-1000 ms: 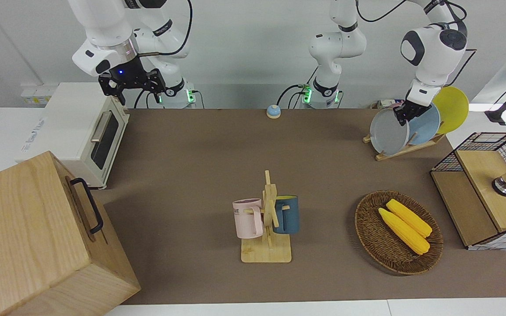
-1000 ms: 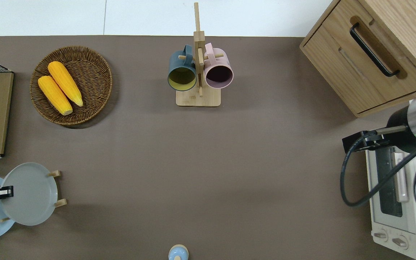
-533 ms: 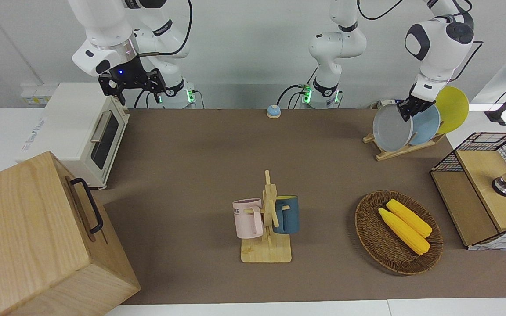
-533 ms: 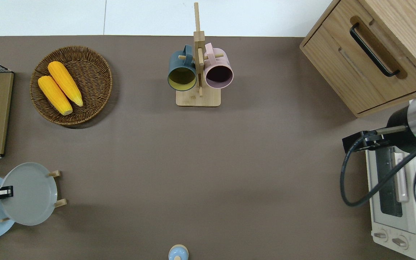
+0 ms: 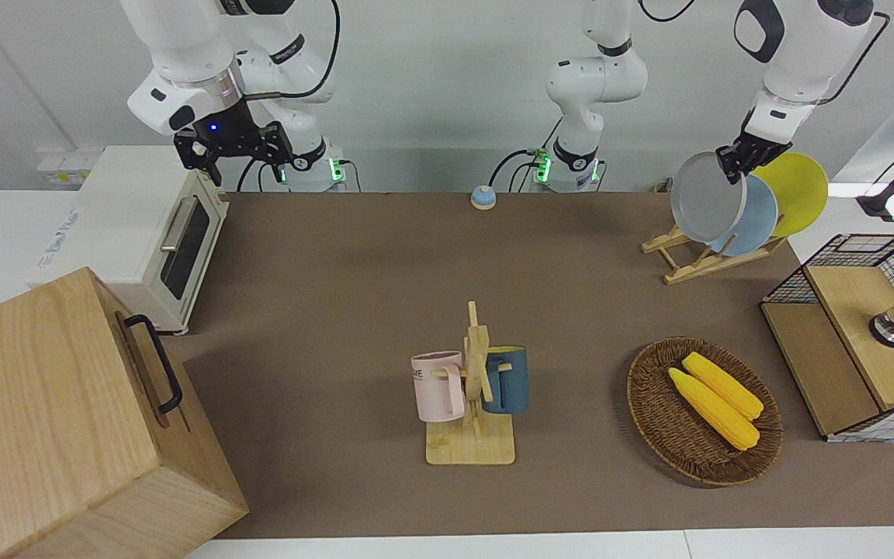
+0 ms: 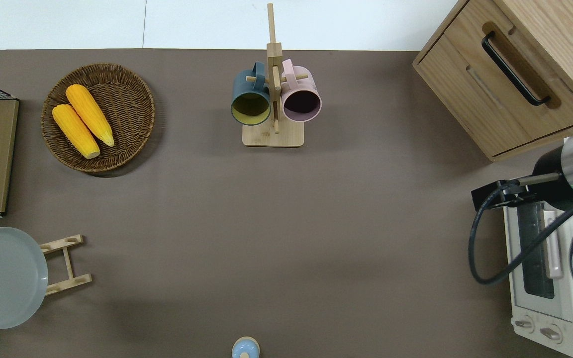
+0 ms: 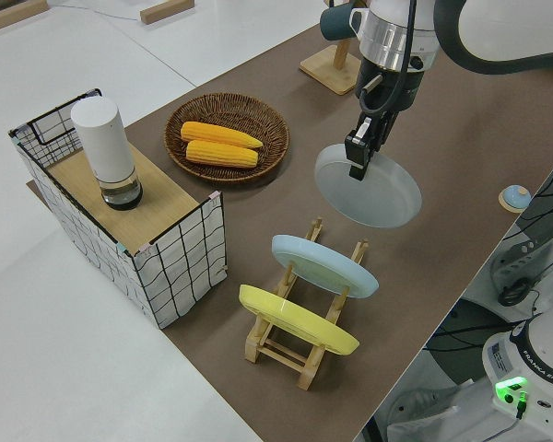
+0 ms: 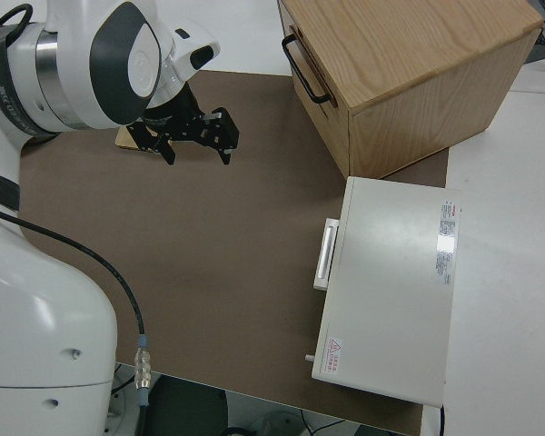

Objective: Pick gray plate from low plate rack and place it on table with left arm
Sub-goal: 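Lift the gray plate out of the rack with the left gripper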

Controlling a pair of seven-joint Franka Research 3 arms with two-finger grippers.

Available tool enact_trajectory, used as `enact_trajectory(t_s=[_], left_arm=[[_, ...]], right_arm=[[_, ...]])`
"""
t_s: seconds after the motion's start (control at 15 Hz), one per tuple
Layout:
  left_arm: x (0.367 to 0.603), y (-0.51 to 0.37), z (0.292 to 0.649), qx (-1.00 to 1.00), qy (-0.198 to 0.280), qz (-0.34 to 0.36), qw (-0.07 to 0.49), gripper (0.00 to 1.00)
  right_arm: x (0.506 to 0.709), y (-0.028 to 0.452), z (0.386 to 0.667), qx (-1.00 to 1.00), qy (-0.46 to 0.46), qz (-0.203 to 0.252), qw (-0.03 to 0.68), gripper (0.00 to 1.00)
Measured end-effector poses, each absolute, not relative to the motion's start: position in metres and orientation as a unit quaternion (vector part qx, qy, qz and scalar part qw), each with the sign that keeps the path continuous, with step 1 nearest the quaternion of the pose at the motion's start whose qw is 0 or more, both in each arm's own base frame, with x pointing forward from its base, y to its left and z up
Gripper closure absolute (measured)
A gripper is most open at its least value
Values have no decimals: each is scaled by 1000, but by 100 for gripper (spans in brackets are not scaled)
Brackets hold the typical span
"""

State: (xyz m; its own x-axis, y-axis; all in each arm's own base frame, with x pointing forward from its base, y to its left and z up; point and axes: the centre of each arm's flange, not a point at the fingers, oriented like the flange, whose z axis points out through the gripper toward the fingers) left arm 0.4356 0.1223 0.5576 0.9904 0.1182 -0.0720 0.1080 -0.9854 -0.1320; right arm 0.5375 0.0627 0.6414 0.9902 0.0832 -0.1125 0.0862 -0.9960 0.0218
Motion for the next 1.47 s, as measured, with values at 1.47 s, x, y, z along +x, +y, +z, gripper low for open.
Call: enact_trajectory(t_s=[1.47], left_arm=[[475,13,416,-967,68,51,-240,87]], right_arm=[[538,63,641,997,42,-56,13,1]])
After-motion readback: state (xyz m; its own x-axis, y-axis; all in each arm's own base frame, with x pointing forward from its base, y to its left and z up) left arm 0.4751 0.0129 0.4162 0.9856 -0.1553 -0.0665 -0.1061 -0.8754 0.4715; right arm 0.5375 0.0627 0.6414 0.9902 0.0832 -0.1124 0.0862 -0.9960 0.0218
